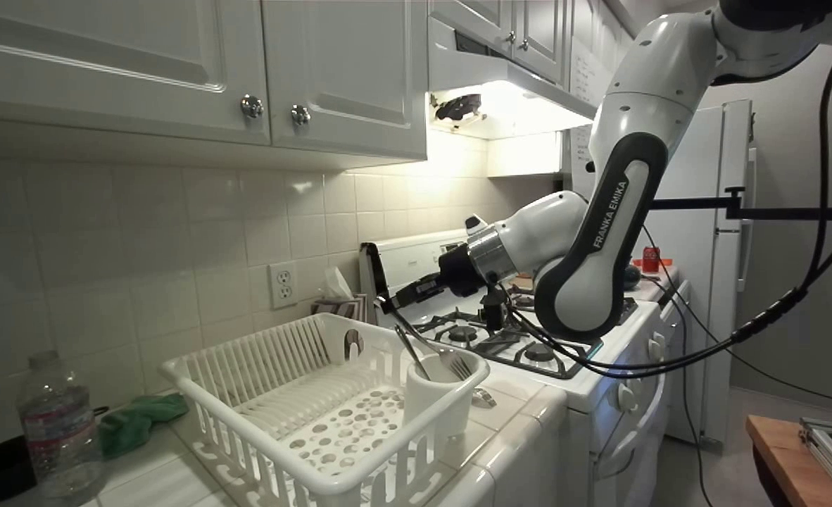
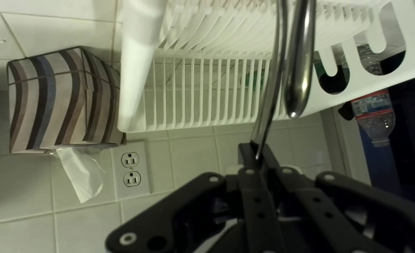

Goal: Put one silver spoon and silver fork on the dishrack.

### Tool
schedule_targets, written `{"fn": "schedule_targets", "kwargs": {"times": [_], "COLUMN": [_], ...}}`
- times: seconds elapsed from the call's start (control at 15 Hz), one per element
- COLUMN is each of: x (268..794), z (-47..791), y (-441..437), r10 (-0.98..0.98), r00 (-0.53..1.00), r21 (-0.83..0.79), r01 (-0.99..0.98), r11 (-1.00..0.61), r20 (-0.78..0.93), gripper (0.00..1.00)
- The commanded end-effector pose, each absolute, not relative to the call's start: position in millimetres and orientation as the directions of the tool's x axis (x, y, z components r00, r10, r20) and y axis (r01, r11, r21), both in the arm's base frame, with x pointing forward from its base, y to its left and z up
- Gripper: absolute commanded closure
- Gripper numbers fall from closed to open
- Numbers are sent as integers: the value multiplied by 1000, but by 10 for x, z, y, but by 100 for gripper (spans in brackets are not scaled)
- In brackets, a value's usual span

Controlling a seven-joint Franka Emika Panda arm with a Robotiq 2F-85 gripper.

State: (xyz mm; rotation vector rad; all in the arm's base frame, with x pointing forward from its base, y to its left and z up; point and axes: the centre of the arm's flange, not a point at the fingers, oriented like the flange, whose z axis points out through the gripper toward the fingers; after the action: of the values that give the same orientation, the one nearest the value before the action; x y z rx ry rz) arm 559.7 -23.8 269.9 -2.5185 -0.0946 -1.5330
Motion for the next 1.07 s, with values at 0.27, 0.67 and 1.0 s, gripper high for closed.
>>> {"fn": "schedule_targets", "kwargs": {"times": [0.27,0.67,1.0], "x": [5506,5472,5436], "z": [2699,2585,2474], "y": [-145,-57,6], "r10": [-19,-23,-40], "r00": [485,500,510], "r21": [-98,-87,-87], "r01": [138,105,69], "r11": [-986,-991,-994], "r20": [874,866,859], "gripper": [99,99,99]}}
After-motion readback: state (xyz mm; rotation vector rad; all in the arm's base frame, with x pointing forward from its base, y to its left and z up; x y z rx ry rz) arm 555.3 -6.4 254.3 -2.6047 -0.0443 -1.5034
